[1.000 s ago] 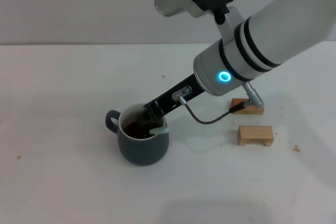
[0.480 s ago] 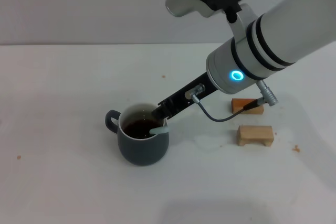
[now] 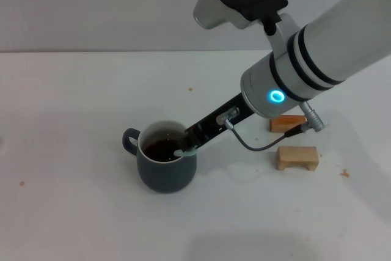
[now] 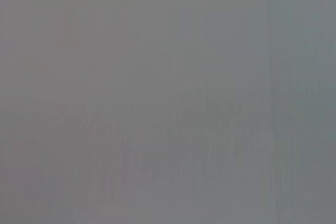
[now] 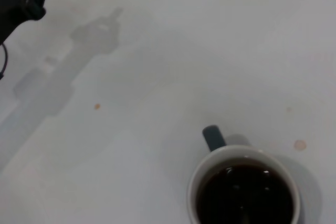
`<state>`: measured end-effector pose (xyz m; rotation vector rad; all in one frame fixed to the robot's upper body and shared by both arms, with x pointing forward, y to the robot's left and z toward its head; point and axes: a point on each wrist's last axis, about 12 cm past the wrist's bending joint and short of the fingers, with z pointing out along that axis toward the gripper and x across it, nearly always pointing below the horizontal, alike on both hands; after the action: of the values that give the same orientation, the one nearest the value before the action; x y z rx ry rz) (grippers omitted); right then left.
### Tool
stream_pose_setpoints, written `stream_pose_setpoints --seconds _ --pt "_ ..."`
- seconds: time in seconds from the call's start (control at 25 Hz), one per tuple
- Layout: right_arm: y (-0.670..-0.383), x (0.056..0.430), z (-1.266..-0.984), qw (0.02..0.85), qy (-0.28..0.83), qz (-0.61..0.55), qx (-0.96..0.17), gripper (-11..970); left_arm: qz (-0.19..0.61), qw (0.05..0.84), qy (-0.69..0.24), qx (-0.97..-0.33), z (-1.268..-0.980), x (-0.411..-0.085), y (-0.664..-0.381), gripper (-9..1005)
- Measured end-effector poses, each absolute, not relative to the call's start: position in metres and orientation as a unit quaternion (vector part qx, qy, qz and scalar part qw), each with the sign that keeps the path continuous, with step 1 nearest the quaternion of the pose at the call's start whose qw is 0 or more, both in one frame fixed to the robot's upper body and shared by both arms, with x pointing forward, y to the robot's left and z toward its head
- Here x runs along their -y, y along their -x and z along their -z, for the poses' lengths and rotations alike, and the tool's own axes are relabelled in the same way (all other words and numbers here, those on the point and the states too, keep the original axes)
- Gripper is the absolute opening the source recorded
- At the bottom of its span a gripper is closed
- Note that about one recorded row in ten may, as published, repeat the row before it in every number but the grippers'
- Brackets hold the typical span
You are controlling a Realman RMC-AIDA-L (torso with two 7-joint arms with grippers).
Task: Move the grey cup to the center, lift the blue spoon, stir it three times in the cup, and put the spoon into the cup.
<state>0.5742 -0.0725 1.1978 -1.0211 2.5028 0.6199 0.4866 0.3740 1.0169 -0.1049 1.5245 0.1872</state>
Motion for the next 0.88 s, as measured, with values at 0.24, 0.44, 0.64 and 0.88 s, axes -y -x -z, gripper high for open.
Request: stream_pose_setpoints --seconds 0.24,0.44,0.64,0.88 --pt "-0.57 0.0708 -1.1956 0.176 0.364 -0.229 -0.886 228 -0.085 0.719 0.047 -0.688 -1.0172 -0.374 -0.4866 1" --pt "-0.5675 0.0697 -1.1948 0.173 0.364 -0.234 -0.885 228 -0.084 0.719 0.048 -0.689 -1.0167 -0.3736 -0.4859 1" --pt "-0.5668 0.0703 -1.1948 0.173 0.364 -0.235 -0.885 228 -0.085 0.719 0.048 -0.689 -1.0165 -0.3738 -0.4853 1" --pt "-0.5664 0.0708 -1.1954 0.172 0.363 -0.233 -0.885 228 -0.085 0.718 0.048 -0.689 -1.0165 -0.3739 -0.4851 0"
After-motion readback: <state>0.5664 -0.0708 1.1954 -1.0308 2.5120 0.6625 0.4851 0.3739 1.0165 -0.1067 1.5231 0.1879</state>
